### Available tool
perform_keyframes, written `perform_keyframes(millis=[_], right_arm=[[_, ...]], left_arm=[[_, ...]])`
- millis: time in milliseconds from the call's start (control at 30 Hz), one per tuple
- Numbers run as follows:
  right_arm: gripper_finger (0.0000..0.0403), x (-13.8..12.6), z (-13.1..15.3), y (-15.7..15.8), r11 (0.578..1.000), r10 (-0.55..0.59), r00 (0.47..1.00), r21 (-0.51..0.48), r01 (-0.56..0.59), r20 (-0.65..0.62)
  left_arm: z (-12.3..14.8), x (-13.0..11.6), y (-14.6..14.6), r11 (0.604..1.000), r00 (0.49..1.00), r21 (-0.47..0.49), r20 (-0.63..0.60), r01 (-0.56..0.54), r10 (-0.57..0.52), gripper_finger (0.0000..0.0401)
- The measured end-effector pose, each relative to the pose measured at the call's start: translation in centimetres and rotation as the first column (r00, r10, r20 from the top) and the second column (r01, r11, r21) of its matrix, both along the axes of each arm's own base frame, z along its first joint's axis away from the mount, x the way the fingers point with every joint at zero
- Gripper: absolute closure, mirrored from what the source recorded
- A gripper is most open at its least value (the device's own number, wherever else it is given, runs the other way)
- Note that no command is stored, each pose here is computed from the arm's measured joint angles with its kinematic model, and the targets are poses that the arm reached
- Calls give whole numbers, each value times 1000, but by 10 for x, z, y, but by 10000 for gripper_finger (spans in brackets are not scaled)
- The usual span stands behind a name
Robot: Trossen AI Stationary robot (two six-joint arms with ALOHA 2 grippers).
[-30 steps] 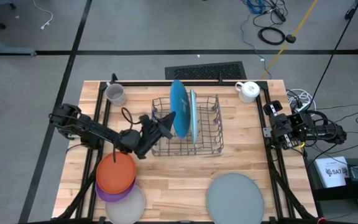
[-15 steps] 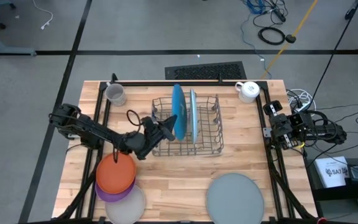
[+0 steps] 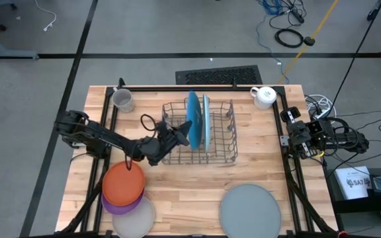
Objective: Sort dishes
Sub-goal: Put the blue plate in the dish rack, then put the gray plate in the dish rack
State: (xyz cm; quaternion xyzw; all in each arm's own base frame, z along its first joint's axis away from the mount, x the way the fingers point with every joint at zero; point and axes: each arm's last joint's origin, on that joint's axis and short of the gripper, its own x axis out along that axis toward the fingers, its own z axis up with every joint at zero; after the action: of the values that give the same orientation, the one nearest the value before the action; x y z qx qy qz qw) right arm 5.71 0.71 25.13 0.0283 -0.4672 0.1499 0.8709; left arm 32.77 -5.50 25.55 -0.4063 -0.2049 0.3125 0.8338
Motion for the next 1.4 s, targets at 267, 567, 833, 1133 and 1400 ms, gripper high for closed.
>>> perform_keyframes(millis=[267, 567, 833, 1133, 1400], right_arm=[[394, 0, 0, 0, 1000, -15, 1000, -9, 15, -2], [394, 1, 0, 0, 1000, -15, 1000, -9, 15, -3], [394, 1, 0, 0, 1000, -15, 1000, -9, 15, -3], [394, 1, 0, 0, 1000, -15, 1000, -9, 15, -3], [394, 1, 0, 0, 1000, -15, 1000, -9, 15, -4]], left_arm=[[-2, 2, 2, 1000, 1000, 6, -3, 23, -23, 391], [-1, 3, 3, 998, 998, 11, 9, 67, -67, 342], [0, 4, 3, 995, 995, -21, 46, 94, -93, 301], [13, 2, 1, 984, 977, 67, 122, 167, -175, 239], [38, -7, -3, 886, 926, 330, 76, 326, -369, 233]])
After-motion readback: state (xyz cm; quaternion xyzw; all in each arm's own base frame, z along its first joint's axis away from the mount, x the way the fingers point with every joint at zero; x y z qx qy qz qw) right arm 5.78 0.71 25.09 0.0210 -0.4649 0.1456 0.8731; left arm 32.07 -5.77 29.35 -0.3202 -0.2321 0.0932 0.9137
